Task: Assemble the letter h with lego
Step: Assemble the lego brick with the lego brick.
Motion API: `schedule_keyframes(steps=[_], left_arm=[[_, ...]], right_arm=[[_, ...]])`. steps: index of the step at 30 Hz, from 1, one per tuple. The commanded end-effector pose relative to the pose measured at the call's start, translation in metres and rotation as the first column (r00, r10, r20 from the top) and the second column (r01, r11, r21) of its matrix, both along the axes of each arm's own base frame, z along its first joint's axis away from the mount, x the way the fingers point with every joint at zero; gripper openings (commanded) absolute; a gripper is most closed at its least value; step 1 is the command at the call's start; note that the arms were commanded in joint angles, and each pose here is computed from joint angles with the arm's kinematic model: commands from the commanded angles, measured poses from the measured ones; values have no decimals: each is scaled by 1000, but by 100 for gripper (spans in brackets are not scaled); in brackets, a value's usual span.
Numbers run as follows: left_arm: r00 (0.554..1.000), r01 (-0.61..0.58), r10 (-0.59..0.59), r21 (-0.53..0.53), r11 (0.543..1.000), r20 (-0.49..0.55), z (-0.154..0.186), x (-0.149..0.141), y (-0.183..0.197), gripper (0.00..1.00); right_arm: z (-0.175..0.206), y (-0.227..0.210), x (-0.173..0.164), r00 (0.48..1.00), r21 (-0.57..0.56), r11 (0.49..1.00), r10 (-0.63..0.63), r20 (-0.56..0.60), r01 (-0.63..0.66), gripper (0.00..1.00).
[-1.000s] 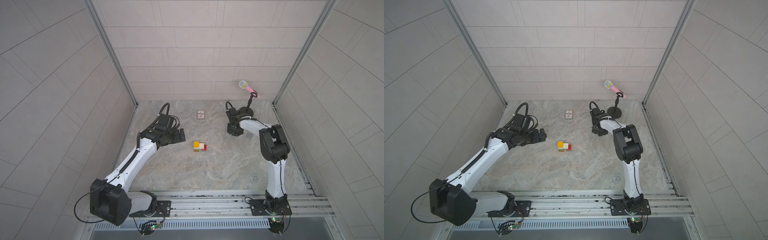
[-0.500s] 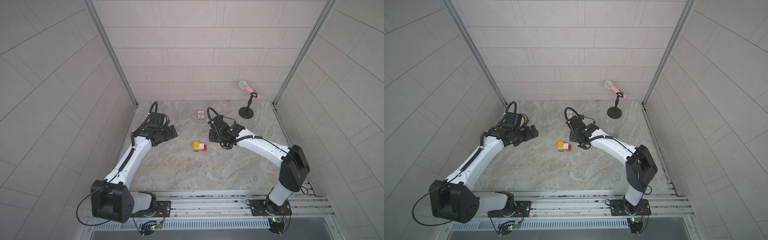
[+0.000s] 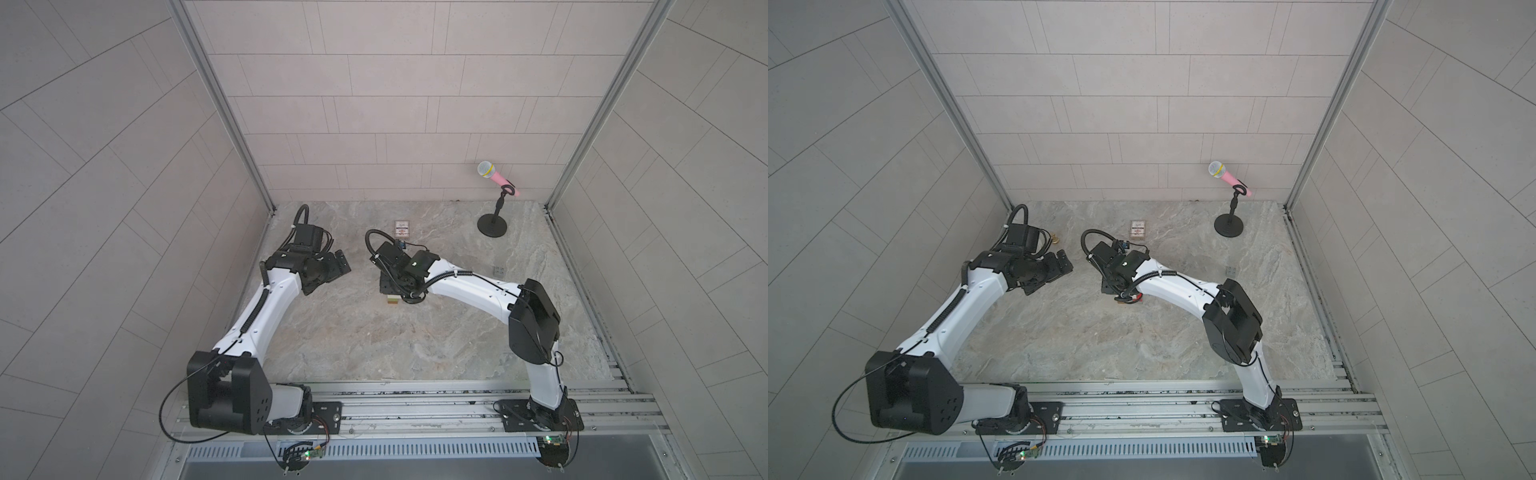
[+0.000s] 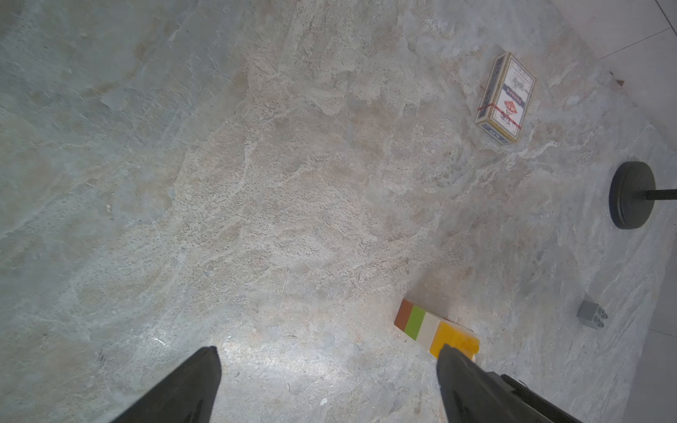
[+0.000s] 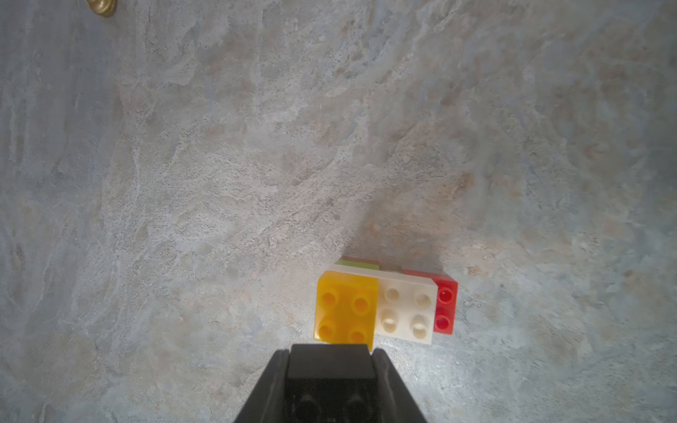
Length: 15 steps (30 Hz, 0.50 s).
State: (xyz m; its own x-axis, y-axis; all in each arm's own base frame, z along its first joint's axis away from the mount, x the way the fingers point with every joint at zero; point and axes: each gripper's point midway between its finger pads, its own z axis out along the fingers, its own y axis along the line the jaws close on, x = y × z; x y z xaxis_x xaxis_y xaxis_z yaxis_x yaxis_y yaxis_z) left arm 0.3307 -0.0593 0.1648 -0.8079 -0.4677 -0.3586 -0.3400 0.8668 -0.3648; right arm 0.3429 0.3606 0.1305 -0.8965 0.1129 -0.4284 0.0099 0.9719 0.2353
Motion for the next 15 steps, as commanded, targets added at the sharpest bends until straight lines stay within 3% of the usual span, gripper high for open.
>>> schedule_keyframes(steps=[1, 6, 15], left_arm=[[1000, -4, 3, -16, 1000, -7, 3, 0, -1, 100], [1000, 2, -2, -24, 1000, -6, 3, 0, -3, 100], [1000, 7, -7, -32, 999, -7, 3, 0, -5, 100]], right_arm=[[-2, -12, 4, 1000, -85, 996, -22, 9, 23, 0], [-10, -15, 11, 1000, -171, 985, -1, 2, 1, 0], [-14, -13, 12, 1000, -196, 980, 21, 1, -20, 0]])
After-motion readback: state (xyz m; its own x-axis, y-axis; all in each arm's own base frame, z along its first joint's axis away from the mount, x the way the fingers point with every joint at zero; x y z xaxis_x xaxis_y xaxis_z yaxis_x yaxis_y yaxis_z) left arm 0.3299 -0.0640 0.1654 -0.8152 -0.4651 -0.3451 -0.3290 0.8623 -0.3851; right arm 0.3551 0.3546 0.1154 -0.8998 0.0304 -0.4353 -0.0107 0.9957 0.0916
